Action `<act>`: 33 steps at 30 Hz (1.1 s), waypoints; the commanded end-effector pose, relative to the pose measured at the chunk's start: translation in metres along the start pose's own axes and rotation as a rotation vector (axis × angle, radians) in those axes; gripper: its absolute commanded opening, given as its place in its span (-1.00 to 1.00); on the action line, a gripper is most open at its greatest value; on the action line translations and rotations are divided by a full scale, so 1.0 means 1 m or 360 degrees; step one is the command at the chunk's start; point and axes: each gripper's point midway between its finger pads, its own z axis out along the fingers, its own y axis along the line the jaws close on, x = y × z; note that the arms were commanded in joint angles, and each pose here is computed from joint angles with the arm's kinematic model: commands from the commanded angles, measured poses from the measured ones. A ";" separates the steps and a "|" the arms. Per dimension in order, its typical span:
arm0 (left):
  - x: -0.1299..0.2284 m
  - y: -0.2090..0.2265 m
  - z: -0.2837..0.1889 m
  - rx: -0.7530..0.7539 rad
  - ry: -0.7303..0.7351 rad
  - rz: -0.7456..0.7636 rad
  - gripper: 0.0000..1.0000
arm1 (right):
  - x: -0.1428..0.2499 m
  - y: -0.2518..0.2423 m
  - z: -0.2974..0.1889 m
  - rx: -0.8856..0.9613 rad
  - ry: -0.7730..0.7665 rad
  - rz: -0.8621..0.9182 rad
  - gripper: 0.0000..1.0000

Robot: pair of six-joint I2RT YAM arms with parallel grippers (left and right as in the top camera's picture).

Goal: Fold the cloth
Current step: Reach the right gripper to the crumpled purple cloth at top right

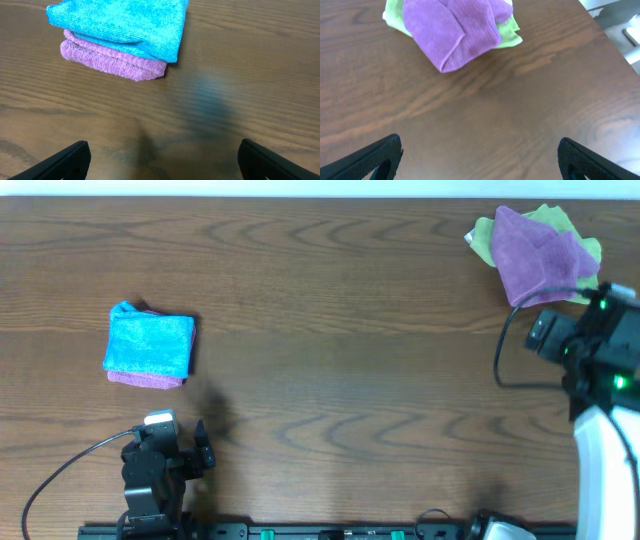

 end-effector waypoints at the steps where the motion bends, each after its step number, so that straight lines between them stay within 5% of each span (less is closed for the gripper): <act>1: 0.005 -0.001 0.001 0.0004 0.0022 0.0032 0.90 | -0.016 -0.001 0.017 0.0000 0.0030 0.0039 0.99; 33: 0.005 -0.001 0.001 0.0004 0.0022 0.0032 0.91 | -0.081 0.013 0.173 -0.0115 -0.0128 0.0206 0.98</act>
